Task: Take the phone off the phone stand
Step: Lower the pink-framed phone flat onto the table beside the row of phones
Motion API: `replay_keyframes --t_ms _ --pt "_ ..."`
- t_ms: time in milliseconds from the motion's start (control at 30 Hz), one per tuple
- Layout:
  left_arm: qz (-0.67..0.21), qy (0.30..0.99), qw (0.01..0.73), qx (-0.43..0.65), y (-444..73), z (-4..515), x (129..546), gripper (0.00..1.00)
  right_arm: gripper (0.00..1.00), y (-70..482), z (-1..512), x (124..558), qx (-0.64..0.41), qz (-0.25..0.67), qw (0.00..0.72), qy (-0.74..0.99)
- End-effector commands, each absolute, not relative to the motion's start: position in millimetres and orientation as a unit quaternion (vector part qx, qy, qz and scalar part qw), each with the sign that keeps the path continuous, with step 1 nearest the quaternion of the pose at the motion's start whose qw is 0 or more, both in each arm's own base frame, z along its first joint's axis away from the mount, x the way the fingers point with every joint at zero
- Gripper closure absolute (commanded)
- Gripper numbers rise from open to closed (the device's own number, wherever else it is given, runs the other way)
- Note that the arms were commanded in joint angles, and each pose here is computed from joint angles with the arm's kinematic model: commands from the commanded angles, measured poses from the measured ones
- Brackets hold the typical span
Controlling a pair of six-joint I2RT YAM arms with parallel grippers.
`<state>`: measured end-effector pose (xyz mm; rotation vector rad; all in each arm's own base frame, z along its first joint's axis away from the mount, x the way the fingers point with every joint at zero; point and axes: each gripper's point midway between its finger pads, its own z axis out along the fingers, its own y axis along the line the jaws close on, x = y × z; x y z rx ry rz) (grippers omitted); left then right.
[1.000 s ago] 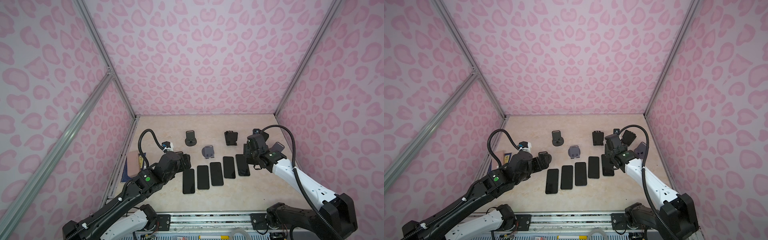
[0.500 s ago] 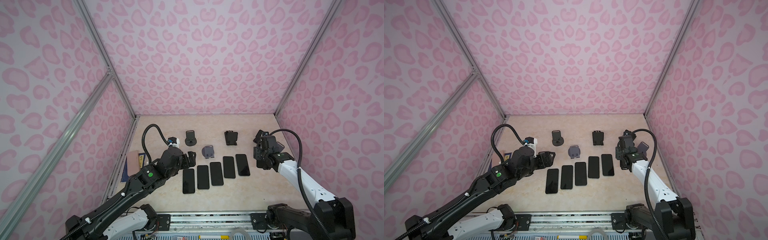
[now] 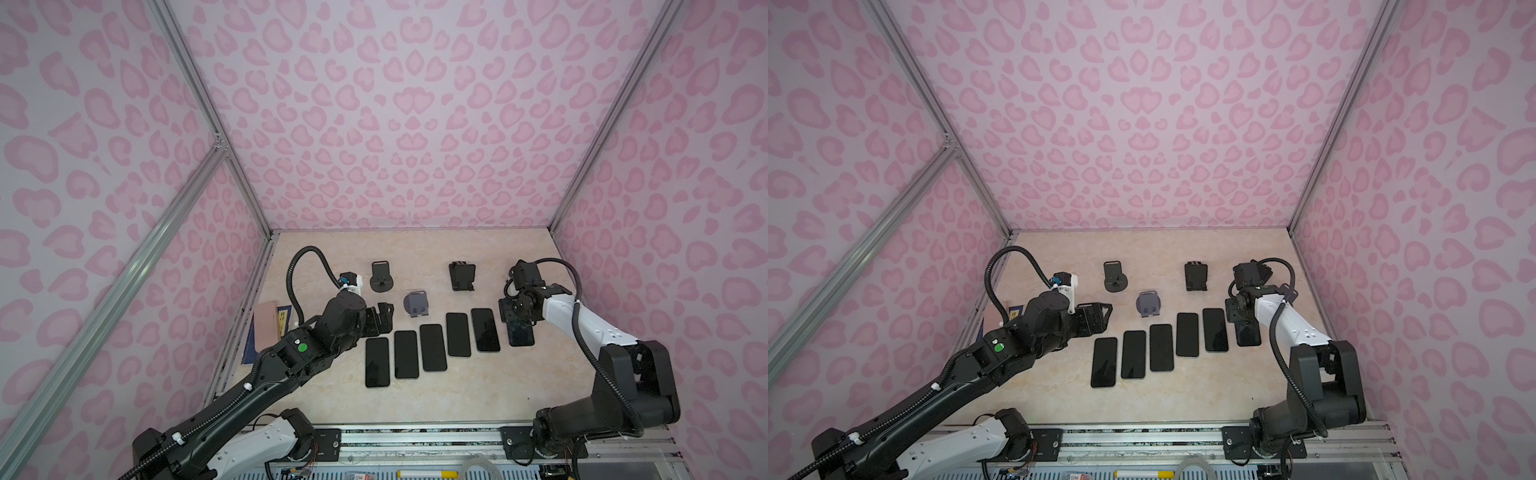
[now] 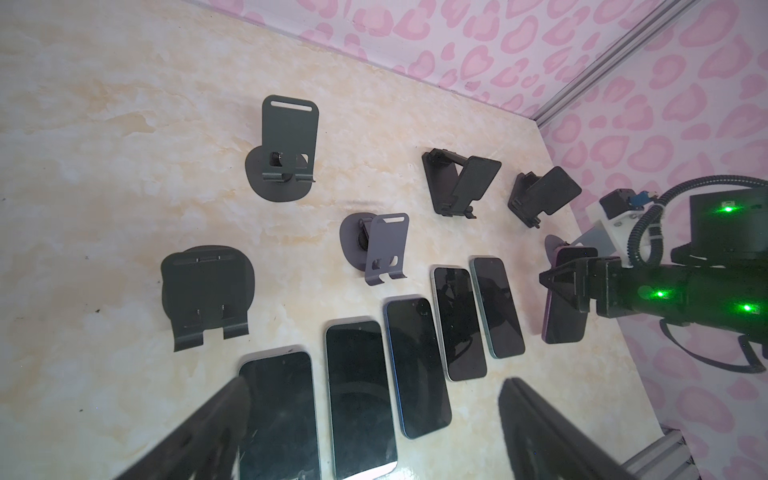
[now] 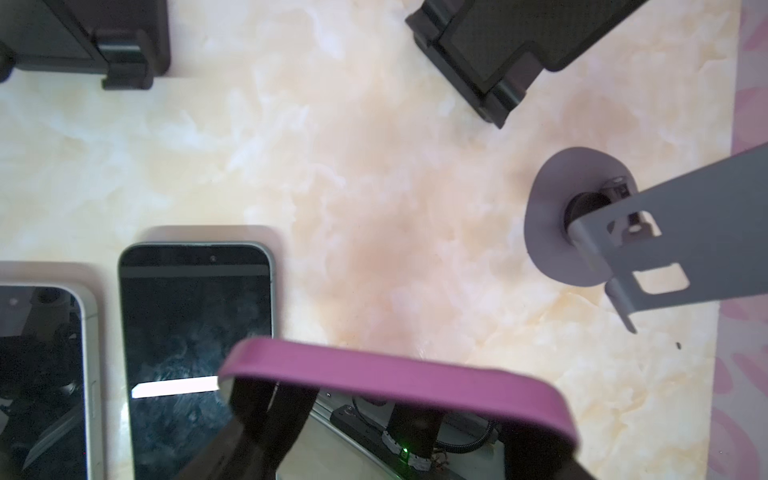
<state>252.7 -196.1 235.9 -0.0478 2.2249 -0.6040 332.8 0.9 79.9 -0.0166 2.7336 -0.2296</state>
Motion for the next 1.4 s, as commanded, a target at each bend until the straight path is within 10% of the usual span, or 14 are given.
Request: replay_keyframes --t_ms 0,1367 --pt "-0.234 0.878 0.418 -0.019 -195.0 236.9 256.6 0.03 0.28 -2.6 77.5 332.9 -0.019 -0.086 0.182 0.979" --pt "-0.226 0.887 0.402 -0.025 -188.9 225.4 250.3 0.03 0.23 8.6 15.7 319.7 -0.023 -0.028 0.05 0.998"
